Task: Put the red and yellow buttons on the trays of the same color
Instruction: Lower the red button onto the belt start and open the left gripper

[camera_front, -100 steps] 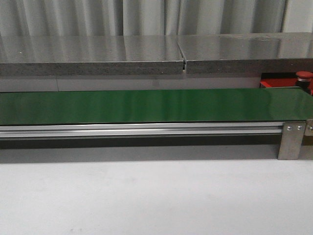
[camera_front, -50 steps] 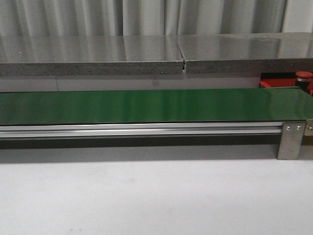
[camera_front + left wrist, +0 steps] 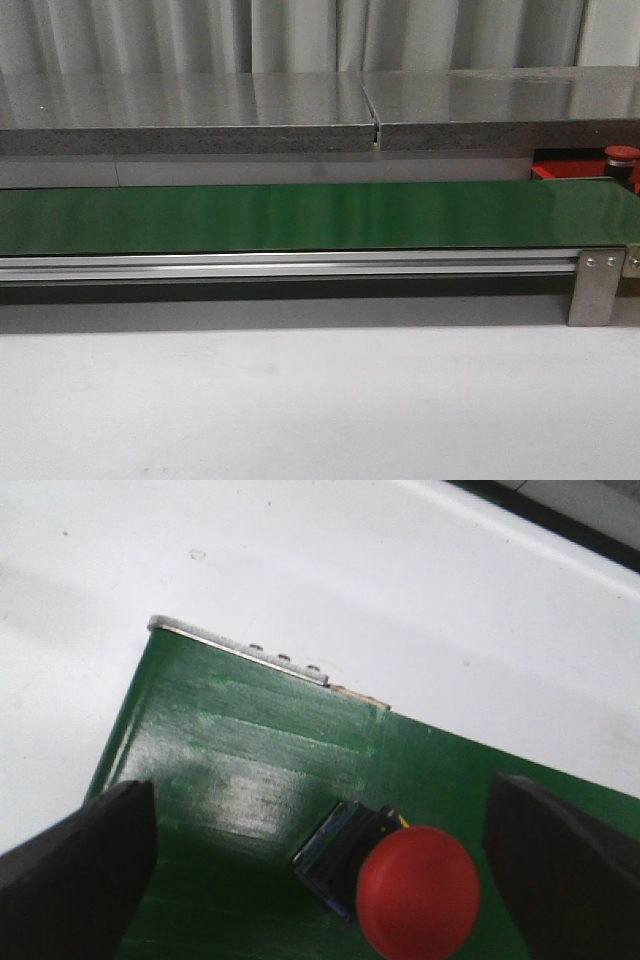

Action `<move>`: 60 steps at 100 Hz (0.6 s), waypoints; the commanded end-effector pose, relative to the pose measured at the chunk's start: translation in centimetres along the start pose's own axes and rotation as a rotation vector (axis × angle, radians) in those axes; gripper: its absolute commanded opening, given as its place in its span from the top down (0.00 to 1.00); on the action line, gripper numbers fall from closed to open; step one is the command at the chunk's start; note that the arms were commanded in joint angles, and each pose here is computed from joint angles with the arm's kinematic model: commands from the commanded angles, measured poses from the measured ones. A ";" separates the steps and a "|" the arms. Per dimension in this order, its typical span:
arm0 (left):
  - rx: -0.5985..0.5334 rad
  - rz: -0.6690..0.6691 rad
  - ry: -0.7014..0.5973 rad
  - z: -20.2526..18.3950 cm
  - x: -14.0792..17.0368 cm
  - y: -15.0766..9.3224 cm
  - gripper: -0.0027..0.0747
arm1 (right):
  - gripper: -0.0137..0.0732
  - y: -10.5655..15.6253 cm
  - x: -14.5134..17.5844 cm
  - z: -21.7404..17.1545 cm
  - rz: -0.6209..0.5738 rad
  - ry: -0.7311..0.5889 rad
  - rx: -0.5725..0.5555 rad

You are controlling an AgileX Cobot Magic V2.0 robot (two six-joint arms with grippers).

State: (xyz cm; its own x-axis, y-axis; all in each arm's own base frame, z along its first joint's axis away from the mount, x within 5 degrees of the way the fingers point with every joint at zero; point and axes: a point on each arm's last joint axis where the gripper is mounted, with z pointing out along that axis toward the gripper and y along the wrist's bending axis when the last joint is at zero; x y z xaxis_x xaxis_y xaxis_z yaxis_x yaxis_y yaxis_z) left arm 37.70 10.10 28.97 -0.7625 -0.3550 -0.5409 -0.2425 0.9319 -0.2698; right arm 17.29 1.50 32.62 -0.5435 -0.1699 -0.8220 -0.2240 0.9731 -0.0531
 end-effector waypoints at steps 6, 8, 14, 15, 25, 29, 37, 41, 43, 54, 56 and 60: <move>0.020 0.024 -0.149 -3.9 -2.4 -1.3 0.13 | 0.92 -0.2 -1.2 -0.8 -0.012 -0.095 0.027; 0.019 0.025 -0.154 -4.0 -2.5 -1.3 0.13 | 0.92 -0.2 -1.2 -0.8 -0.012 -0.095 0.027; 0.010 0.017 -0.179 -4.3 -2.9 -0.8 0.13 | 0.92 -0.2 -1.2 -0.8 -0.012 -0.095 0.027; 0.008 0.015 -0.181 -4.3 -2.9 -0.7 0.13 | 0.92 -0.2 -1.2 -0.8 -0.012 -0.095 0.027; -0.016 -0.012 -0.199 -4.6 -3.1 0.6 0.13 | 0.92 -0.2 -1.2 -0.8 -0.012 -0.095 0.027; -0.029 -0.027 -0.200 -4.6 -3.2 1.4 0.13 | 0.92 -0.2 -1.2 -0.8 -0.012 -0.095 0.027; -0.057 -0.061 -0.210 -4.8 -3.3 3.2 0.13 | 0.92 -0.2 -1.2 -0.8 -0.012 -0.095 0.027; -0.069 -0.076 -0.217 -4.7 -3.4 3.9 0.14 | 0.92 -0.2 -1.2 -0.8 -0.012 -0.095 0.027; -0.076 -0.082 -0.222 -4.7 -3.5 4.3 0.14 | 0.92 -0.2 -1.2 -0.8 -0.012 -0.095 0.027; -0.103 -0.117 -0.221 -3.7 -3.5 6.1 0.14 | 0.92 -0.2 -1.2 -0.8 -0.012 -0.095 0.027; -0.108 -0.121 -0.220 -3.5 -3.5 6.4 0.14 | 0.92 -0.2 -1.2 -0.8 -0.012 -0.095 0.027; -0.113 -0.132 -0.206 -2.8 -3.4 7.0 0.14 | 0.92 -0.2 -1.2 -0.8 -0.012 -0.095 0.027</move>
State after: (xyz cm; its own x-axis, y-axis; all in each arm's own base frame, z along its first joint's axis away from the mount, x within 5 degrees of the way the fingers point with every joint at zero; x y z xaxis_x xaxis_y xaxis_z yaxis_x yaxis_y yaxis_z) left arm 36.85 17.22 29.30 -0.6615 -0.4668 -0.5869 -0.3952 0.8821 -0.2562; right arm 17.29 1.50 32.62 -0.5435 -0.1699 -0.8220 -0.2240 0.9731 -0.0531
